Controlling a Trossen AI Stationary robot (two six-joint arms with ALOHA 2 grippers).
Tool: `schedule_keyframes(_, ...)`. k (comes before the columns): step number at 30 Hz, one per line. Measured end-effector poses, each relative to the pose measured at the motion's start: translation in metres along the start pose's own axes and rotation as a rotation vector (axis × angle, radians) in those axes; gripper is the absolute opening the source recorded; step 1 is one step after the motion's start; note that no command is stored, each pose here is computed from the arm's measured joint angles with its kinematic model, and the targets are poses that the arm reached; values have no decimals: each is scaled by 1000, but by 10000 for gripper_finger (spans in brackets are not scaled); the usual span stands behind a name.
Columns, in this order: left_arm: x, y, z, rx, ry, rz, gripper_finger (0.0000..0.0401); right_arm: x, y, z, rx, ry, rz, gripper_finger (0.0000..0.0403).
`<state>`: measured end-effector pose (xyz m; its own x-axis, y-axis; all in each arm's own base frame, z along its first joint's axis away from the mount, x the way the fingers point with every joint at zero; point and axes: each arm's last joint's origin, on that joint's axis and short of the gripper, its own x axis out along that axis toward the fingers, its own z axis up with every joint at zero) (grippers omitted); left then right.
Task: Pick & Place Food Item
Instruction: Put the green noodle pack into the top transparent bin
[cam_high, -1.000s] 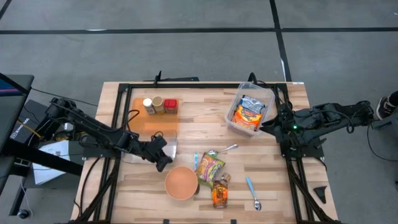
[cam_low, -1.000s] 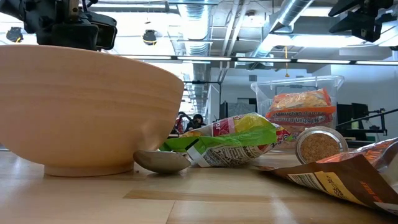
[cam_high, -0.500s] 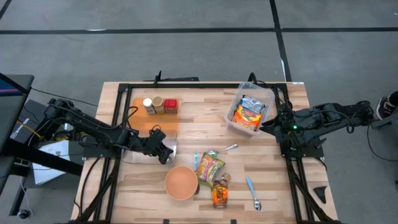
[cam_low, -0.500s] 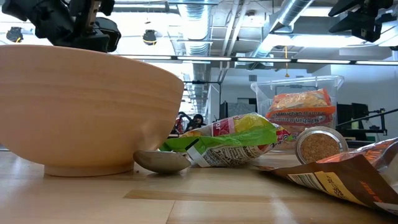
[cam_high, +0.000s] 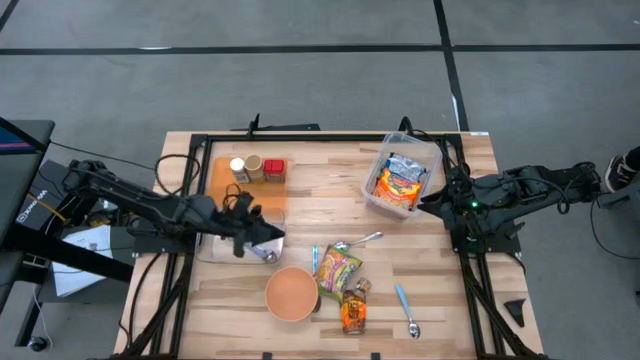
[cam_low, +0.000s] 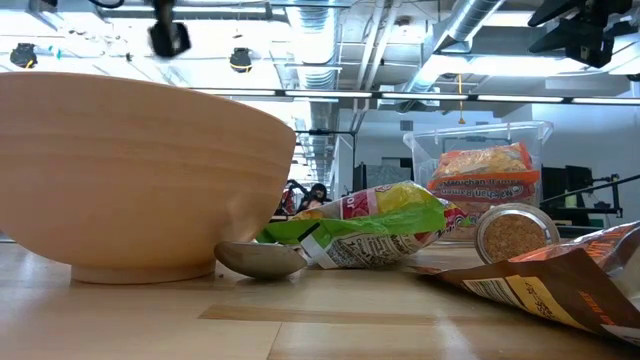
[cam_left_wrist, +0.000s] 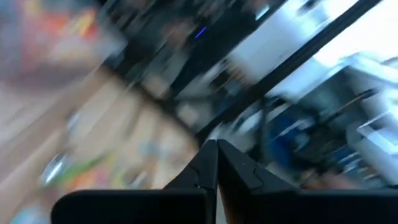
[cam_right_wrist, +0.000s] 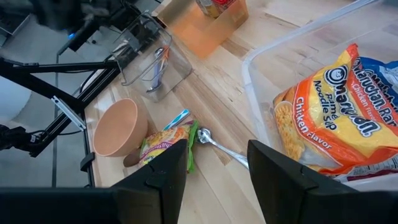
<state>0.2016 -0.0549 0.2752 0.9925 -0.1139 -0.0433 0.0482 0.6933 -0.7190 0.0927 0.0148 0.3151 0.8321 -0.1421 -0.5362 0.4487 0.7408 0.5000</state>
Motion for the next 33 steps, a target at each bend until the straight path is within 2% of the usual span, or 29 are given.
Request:
schedule_keyframes(3,3,-11,10,14,-126,-106,0,0,0,0,-4,0,0,163)
schedule_keyframes(9,26,-36,29,128,-179,-116,12,0,0,0,-8,0,0,163)
schedule_keyframes(13,48,-58,44,300,-126,-111,36,0,0,0,-16,0,0,163)
schedule_keyframes(19,88,-89,66,545,21,-1,96,0,0,0,-25,6,1,163)
schedule_keyframes(22,110,-96,75,630,74,45,130,0,-1,-1,-26,10,-2,163)
schedule_keyframes(26,138,-86,74,705,201,124,168,0,-1,-1,-27,18,0,163)
schedule_keyframes(33,183,-37,28,690,498,181,195,0,-1,-1,-28,28,6,163)
